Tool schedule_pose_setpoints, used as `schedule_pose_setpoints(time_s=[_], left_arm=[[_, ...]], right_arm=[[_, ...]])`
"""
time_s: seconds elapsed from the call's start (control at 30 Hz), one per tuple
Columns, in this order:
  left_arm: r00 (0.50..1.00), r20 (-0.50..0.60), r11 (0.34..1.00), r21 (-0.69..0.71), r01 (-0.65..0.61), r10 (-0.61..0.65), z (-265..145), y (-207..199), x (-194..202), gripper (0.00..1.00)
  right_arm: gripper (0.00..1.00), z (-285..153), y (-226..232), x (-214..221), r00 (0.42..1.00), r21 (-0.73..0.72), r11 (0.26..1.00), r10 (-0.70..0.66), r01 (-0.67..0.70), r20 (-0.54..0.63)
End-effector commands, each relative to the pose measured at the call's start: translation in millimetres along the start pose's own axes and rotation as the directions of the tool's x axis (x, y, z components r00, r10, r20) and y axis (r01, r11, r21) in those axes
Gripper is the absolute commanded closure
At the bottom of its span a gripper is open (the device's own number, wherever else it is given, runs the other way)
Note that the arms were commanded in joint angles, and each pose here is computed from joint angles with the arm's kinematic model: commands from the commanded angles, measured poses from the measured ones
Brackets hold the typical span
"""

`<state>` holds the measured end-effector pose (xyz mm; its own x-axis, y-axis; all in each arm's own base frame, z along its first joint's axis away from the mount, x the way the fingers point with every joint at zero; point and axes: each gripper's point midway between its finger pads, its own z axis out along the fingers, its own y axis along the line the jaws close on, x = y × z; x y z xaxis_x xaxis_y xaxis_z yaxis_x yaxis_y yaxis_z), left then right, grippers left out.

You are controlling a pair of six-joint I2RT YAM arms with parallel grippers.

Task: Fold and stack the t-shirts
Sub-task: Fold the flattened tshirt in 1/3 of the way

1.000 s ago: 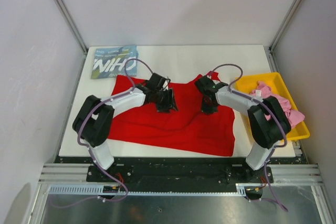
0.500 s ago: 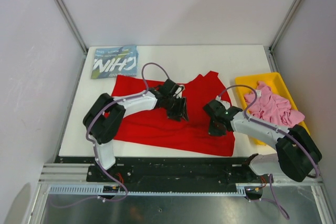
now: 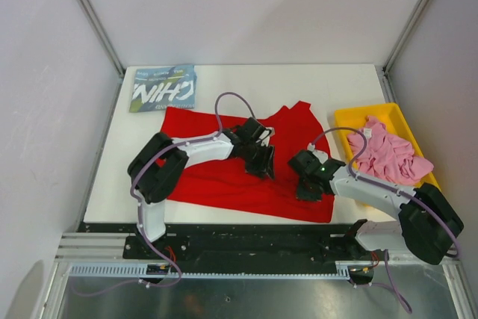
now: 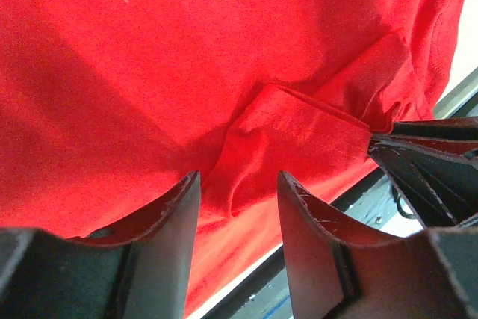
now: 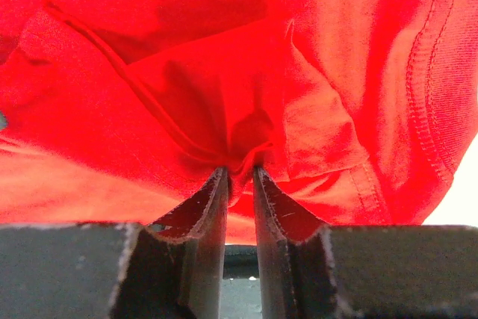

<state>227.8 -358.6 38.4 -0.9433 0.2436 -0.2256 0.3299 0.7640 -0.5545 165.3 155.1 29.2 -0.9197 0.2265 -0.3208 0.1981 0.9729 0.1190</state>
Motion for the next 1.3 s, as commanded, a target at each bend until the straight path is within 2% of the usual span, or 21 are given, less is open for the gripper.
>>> schedule_pose_setpoints(time_s=[0.0,0.5,0.9,1.07,1.27], left_arm=[[0.995,0.021,0.995,0.032,-0.093,0.092,3.1,-17.0,-8.4,0.50],[0.974,0.068,0.977,0.007,-0.215,0.214,18.5,-30.2,-33.1,0.52],[0.973,0.034,0.973,0.020,-0.230,0.229,35.8,-31.9,-29.3,0.56],[0.973,0.031,0.973,0.020,-0.229,0.228,35.8,-31.6,-27.8,0.63],[0.973,0.026,0.973,0.027,-0.230,0.230,34.7,-32.9,-25.3,0.81]], right_arm=[[0.75,-3.2,-7.2,0.8,1.000,0.022,1.000,0.016,-0.016,0.024],[0.74,-6.9,-4.7,-1.6,0.998,0.003,0.999,0.033,-0.033,0.044],[0.74,-7.7,-2.6,-2.8,0.998,-0.009,0.999,0.039,-0.038,0.047],[0.74,-7.5,-1.7,-3.2,0.998,-0.012,0.999,0.040,-0.040,0.048],[0.73,-7.4,-1.4,-3.9,0.998,-0.013,0.999,0.039,-0.038,0.050]])
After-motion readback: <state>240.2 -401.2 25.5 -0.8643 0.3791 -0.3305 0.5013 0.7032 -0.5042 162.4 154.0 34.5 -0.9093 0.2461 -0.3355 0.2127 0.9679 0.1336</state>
